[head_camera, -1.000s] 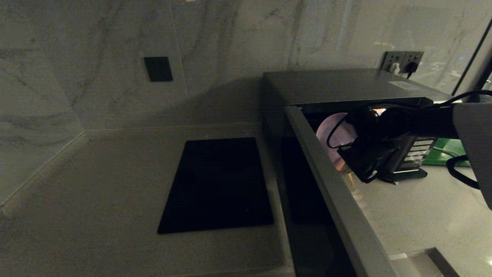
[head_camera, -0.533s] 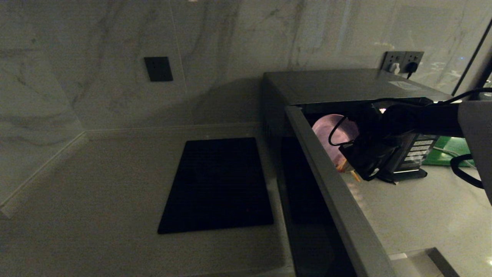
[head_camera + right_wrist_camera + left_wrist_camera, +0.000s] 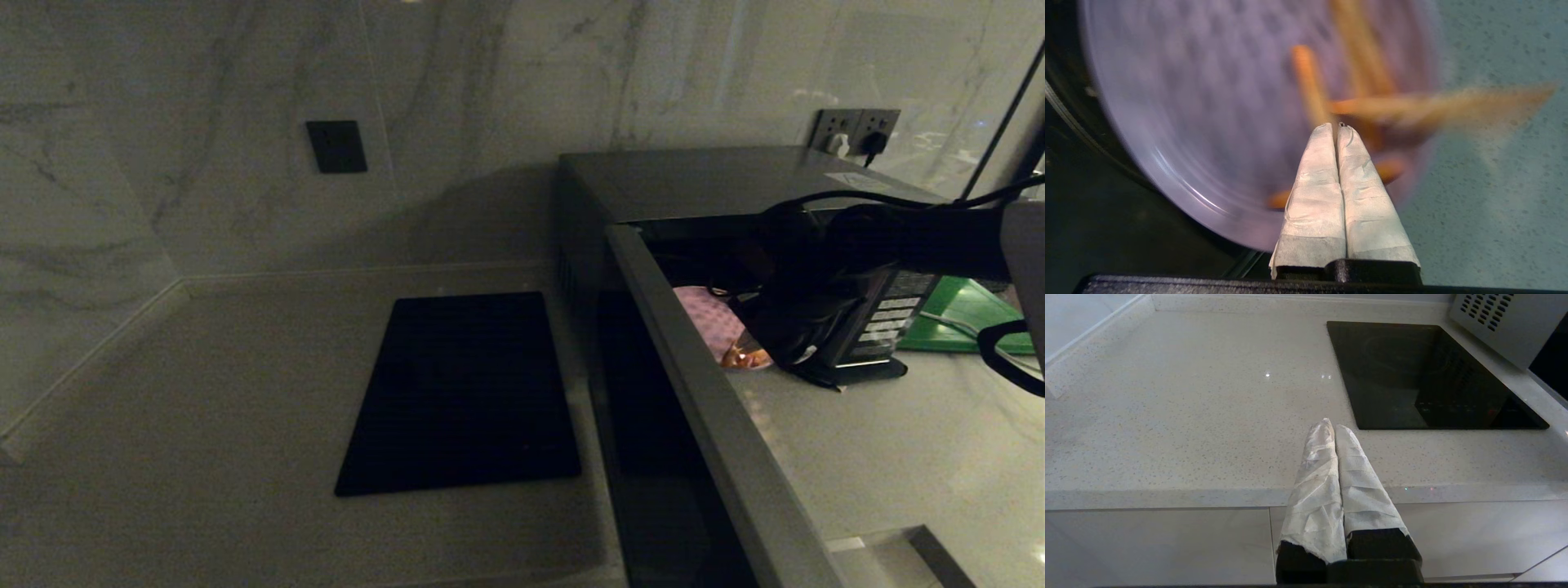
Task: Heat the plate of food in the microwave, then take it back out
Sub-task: Take the plate out of the microwave
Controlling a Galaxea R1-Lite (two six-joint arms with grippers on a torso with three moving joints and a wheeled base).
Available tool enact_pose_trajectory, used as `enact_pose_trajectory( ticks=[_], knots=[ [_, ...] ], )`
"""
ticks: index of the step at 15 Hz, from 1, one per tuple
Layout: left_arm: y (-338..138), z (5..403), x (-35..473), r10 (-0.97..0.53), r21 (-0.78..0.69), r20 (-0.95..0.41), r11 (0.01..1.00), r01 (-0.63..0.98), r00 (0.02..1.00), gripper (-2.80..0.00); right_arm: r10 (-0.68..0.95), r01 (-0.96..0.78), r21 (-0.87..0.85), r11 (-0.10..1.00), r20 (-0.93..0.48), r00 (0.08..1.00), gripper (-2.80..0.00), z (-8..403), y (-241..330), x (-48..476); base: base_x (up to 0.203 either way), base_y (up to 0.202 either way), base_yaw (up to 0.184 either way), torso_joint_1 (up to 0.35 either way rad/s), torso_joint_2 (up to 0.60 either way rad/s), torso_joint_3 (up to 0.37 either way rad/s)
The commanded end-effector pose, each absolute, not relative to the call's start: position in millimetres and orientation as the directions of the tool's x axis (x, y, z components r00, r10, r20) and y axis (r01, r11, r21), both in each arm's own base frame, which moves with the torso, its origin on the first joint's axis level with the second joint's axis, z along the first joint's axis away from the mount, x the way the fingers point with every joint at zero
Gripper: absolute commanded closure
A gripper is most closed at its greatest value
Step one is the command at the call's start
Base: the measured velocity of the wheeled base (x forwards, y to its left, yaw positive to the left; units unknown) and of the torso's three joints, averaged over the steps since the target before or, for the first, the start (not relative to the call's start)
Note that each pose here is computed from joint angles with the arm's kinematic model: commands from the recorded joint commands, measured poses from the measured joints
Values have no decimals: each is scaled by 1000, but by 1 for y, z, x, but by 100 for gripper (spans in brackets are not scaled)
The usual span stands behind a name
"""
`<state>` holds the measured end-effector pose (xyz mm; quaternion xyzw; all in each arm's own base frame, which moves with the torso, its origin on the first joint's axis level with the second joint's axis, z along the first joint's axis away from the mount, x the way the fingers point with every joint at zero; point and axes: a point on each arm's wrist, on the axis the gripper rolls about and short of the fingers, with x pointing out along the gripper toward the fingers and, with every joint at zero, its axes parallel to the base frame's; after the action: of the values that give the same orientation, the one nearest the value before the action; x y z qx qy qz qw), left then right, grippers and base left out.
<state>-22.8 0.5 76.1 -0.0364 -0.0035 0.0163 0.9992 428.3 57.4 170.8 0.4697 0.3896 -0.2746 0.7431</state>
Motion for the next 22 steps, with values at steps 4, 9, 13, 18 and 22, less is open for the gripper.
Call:
enact_pose_trajectory(
  ticks=[4,9,13,18,22],
  knots=[
    [1,76,-23,34,-74,5,997,-33,999,0,-41,772,492,402,-832,553,0,175,57,427,0,0,0,0,0,0],
    [1,76,-23,34,-74,5,997,-33,999,0,-43,771,494,402,-831,555,0,177,57,426,0,0,0,0,0,0],
    [1,76,-23,34,-74,5,997,-33,999,0,-59,777,484,403,-833,550,0,181,56,422,0,0,0,0,0,0],
    [1,76,-23,34,-74,5,997,-33,999,0,-59,772,488,406,-830,555,0,198,54,409,0,0,0,0,0,0],
    [1,76,-23,34,-74,5,997,-33,999,0,-50,725,521,451,-795,604,0,242,50,372,0,0,0,0,0,0]
  ],
)
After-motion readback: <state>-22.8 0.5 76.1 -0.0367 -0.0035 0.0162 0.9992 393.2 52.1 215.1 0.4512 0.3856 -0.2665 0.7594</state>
